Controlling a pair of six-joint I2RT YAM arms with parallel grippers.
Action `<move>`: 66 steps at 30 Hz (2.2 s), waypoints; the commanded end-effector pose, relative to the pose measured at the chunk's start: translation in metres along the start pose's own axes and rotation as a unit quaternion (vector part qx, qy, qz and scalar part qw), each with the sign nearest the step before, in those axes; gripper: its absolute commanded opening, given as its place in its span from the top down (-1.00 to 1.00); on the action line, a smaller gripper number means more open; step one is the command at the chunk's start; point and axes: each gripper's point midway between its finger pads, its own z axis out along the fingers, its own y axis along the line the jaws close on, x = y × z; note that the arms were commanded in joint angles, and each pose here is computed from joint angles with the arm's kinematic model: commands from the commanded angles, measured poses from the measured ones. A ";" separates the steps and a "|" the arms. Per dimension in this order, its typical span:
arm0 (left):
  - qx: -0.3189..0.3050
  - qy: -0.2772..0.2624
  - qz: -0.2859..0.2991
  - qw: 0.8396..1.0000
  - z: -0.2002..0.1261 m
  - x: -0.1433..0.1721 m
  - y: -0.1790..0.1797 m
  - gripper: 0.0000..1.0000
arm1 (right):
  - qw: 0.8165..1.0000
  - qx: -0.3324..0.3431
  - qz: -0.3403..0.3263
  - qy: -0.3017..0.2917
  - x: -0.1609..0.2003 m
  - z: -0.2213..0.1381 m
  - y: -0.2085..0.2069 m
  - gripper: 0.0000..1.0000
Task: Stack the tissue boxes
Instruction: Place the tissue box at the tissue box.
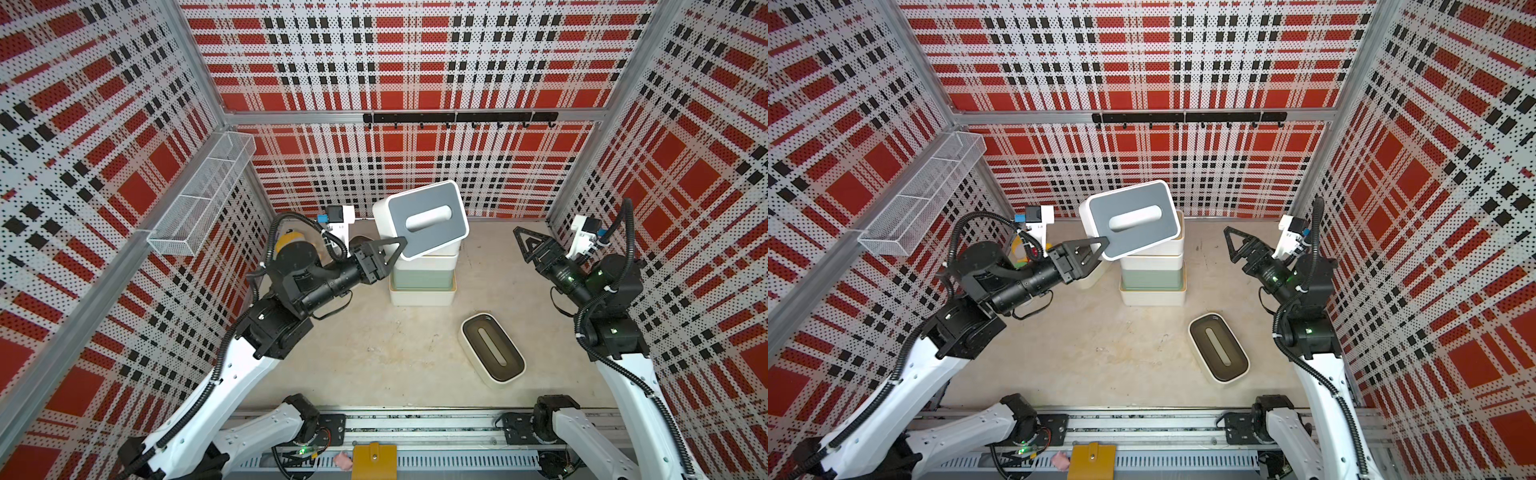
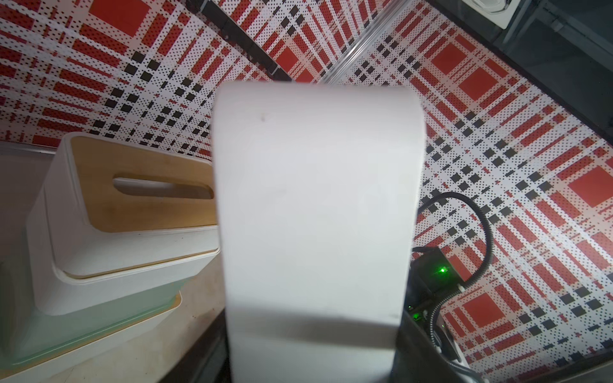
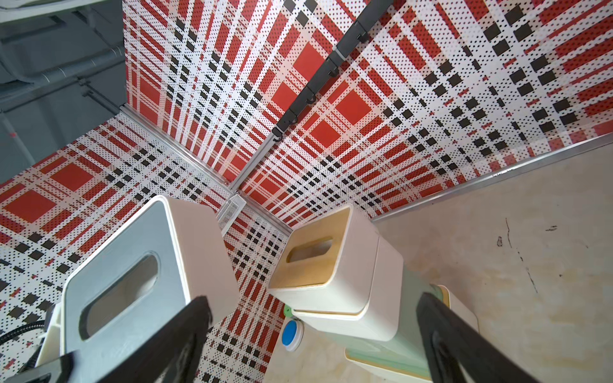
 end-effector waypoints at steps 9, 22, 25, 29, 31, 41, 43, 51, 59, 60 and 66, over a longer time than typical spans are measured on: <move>0.086 0.074 -0.099 0.989 0.004 -0.041 0.018 0.01 | 0.996 -0.080 -0.018 -0.038 -0.027 0.029 0.023 -0.99; 0.100 0.114 -0.219 0.964 0.034 -0.060 0.077 0.10 | 0.998 -0.049 -0.047 0.016 0.000 0.054 0.007 -0.99; 0.102 0.126 -0.222 0.962 0.040 -0.059 0.082 0.10 | 0.997 -0.053 -0.048 0.020 0.005 0.053 0.005 -0.99; 0.102 0.133 -0.227 0.959 0.047 -0.060 0.088 0.08 | 0.996 -0.066 -0.039 0.036 0.015 0.056 0.002 -0.99; 0.103 0.142 -0.231 0.957 0.051 -0.059 0.092 0.08 | 0.996 -0.069 -0.032 0.041 0.019 0.057 0.000 -0.99; 0.103 0.175 -0.251 0.946 0.067 -0.044 0.108 0.05 | 0.996 -0.071 -0.023 0.056 0.031 0.056 -0.007 -0.99; 0.107 0.184 -0.253 0.944 0.071 -0.040 0.108 0.05 | 0.996 -0.072 -0.019 0.057 0.033 0.056 -0.009 -0.99; 0.115 0.196 -0.263 0.938 0.084 -0.036 0.112 0.01 | 0.995 -0.067 -0.007 0.067 0.041 0.056 -0.016 -0.99; 0.118 0.201 -0.274 0.933 0.088 -0.034 0.119 -0.06 | 0.996 -0.062 -0.004 0.070 0.044 0.056 -0.019 -0.99; 0.118 0.202 -0.274 0.933 0.089 -0.033 0.120 -0.07 | 0.996 -0.061 -0.002 0.070 0.044 0.056 -0.020 -0.99; 0.115 0.202 -0.279 0.932 0.090 -0.031 0.126 -0.22 | 0.995 -0.059 0.007 0.075 0.047 0.058 -0.024 -0.99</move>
